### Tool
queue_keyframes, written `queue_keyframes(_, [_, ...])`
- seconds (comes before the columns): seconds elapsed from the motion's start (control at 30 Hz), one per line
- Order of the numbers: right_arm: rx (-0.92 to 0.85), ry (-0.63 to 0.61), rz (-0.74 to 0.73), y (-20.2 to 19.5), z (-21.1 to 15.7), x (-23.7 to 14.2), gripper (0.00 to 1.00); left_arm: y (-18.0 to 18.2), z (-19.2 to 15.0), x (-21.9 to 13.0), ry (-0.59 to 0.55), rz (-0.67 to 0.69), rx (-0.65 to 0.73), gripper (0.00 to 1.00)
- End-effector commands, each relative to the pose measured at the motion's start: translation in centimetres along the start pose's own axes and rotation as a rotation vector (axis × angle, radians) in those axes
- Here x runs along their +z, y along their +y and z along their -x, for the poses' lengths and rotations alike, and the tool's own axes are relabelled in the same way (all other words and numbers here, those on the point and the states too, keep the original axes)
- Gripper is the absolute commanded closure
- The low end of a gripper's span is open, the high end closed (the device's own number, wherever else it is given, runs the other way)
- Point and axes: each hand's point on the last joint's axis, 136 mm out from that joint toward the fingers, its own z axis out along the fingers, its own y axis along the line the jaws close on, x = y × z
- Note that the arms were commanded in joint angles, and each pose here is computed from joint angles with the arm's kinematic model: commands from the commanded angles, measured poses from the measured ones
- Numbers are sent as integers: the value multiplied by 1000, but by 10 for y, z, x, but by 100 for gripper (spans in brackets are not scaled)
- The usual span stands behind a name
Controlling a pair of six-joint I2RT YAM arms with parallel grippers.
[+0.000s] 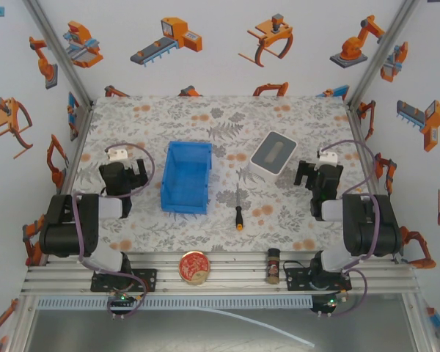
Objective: Put the screwdriver in the bin
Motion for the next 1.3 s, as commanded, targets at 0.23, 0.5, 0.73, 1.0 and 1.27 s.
queue_keyframes(0.23, [73,-2,-74,-14,59,-29,2,-20,42,-19,169,-78,58,3])
queue_keyframes(0.5, [400,209,-225,-32,94,-70,1,-16,74,-58,251,-62,88,3])
queue_keyframes(0.73, [363,295,96,18,84,-112,1,-24,97,-109,283,-156,116,3])
queue_keyframes(1.0, [259,503,124,59,47,-160,14,-34,103,-156,353,-274,180,3])
queue_keyframes(1.27, [91,580,155,112,28,-194,23,-46,103,-173,345,-348,218,3])
